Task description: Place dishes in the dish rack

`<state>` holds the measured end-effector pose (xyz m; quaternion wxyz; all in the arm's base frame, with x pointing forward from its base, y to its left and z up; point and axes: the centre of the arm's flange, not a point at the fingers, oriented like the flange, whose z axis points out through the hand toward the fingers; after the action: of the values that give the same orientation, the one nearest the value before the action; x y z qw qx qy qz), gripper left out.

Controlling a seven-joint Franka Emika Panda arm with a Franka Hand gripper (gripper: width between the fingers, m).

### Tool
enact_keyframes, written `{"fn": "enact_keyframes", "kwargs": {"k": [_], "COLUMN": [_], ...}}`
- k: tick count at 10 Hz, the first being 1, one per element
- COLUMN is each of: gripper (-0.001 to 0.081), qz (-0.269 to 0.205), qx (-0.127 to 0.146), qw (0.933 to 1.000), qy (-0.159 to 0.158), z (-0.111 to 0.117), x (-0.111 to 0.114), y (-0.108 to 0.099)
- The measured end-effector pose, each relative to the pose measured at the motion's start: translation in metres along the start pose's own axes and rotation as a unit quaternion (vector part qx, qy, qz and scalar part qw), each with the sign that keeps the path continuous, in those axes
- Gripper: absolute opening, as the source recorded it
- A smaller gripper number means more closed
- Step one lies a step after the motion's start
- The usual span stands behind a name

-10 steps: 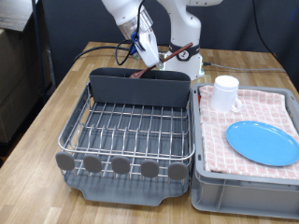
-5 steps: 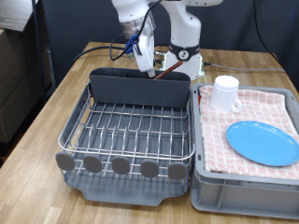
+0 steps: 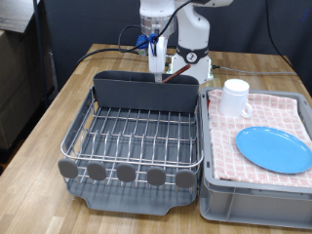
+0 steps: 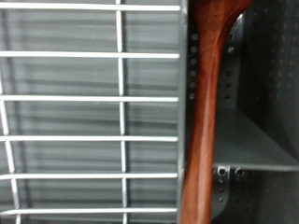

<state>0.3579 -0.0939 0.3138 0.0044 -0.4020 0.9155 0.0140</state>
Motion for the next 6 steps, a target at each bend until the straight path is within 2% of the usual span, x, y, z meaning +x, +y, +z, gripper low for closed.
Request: {"fn": "enact_keyframes", "kwargs": {"k": [4,6], "gripper": [0.0803,0.0803], "qz": [-0.010,-0.104], "qx": [0.016,0.020], "qw": [0.9998,0.9942], "qy": [0.008,0.017], "z": [-0.041,-0.056], "x": [-0.021,-0.046], "y": [0.020,0.029]}}
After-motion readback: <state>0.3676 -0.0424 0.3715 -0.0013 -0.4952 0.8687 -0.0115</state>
